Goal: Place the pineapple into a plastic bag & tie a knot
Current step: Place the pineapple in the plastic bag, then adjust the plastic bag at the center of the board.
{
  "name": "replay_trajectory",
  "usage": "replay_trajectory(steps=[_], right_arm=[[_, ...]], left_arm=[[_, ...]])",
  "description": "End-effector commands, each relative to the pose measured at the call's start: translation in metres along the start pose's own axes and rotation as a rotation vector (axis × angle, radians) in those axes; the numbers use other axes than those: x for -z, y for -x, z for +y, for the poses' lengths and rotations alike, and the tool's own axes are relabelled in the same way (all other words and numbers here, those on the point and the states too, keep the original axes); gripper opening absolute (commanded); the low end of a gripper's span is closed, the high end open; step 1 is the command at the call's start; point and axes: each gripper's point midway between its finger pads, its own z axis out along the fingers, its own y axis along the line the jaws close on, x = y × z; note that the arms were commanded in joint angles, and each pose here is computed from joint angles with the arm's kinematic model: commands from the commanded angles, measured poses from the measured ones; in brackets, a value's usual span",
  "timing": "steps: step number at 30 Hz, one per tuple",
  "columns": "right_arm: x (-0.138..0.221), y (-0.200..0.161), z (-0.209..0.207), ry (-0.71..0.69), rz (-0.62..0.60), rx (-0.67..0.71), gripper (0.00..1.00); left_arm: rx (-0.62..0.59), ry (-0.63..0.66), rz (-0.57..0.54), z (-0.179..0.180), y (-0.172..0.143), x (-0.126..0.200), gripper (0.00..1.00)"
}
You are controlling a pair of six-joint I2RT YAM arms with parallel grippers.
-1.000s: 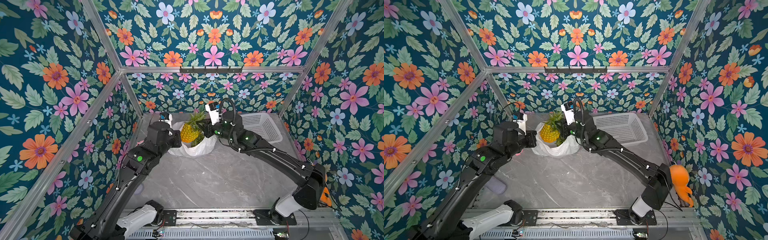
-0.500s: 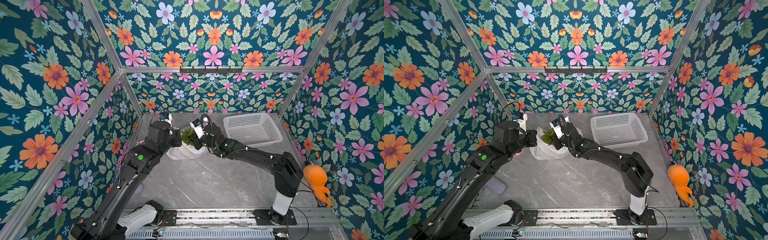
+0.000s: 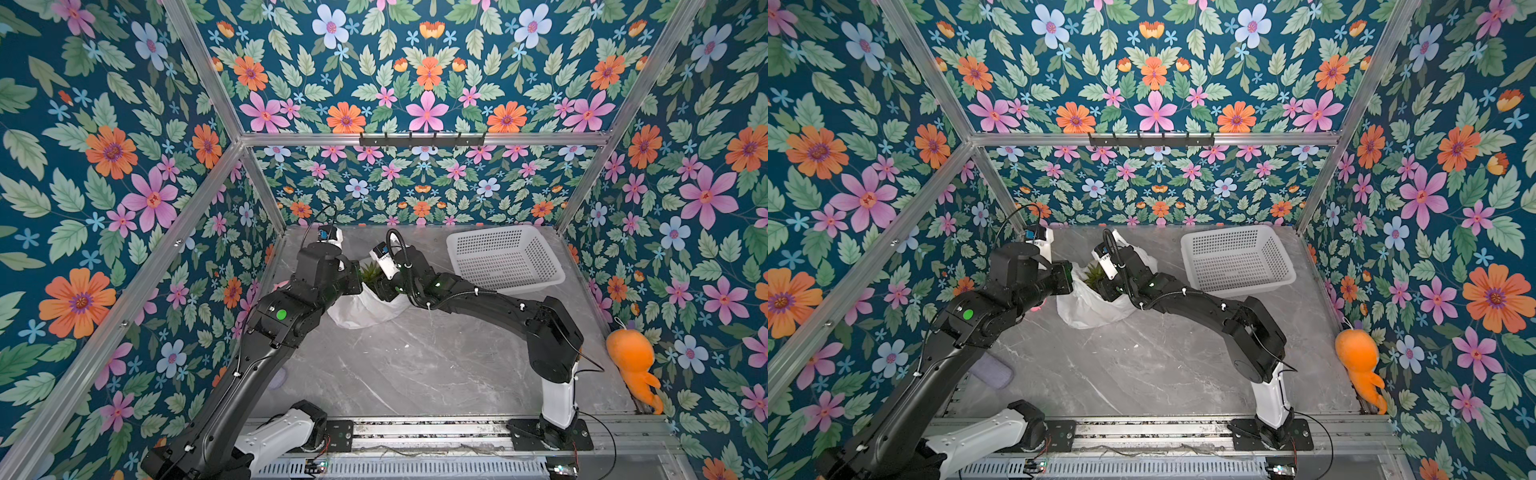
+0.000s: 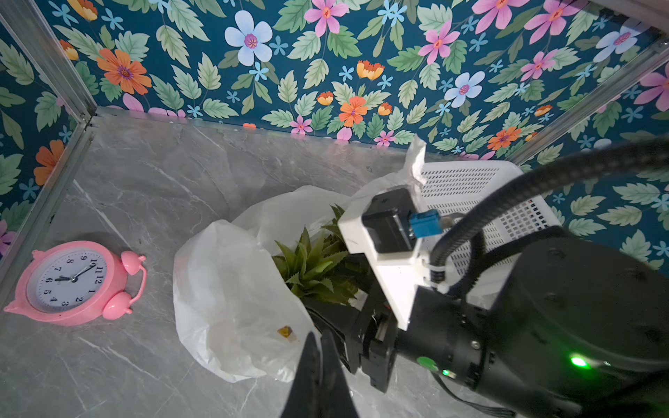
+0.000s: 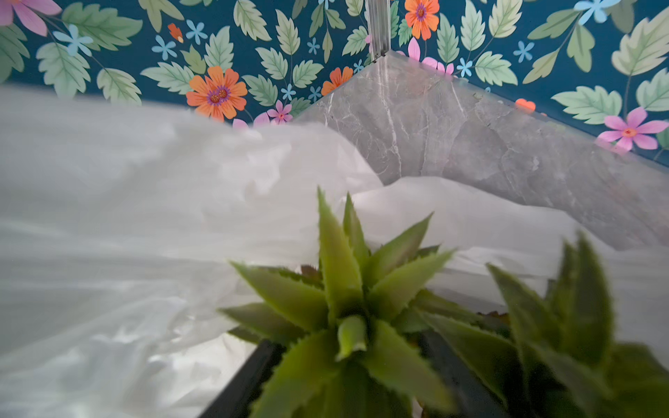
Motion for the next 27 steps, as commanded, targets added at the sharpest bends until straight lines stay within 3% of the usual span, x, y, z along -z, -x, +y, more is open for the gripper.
replay_trajectory(steps=[1,8,12,17,22,25,26,27], right_arm=[[0.031,0.043,0.014,0.036,-0.074,-0.024,0.64],[0.096,0.079,0.000,-0.034,-0.164,-0.093,0.65],[0.108,0.081,-0.036,-0.189,-0.176,-0.096,0.71],[0.097,0.080,-0.084,-0.322,-0.166,-0.149,0.82],[0.063,0.083,-0.090,-0.312,-0.112,-0.084,0.84],[0.047,0.085,-0.089,-0.286,-0.084,-0.065,0.78],[0.045,0.085,-0.090,-0.290,-0.086,-0.064,0.70],[0.045,0.086,-0.091,-0.296,-0.091,-0.061,0.55]], left_arm=[[0.005,0.026,-0.019,0.005,0.003,0.002,0.00],[0.007,0.025,-0.023,0.008,0.000,0.004,0.00],[0.006,0.016,-0.023,0.007,-0.002,0.004,0.00],[0.006,0.009,-0.026,0.007,-0.002,0.006,0.00],[0.003,0.007,-0.030,0.006,-0.001,0.007,0.00],[-0.001,0.007,-0.033,0.006,0.001,0.008,0.00],[-0.001,0.008,-0.036,0.006,0.002,0.009,0.00],[-0.002,0.014,-0.040,0.007,0.003,0.010,0.00]])
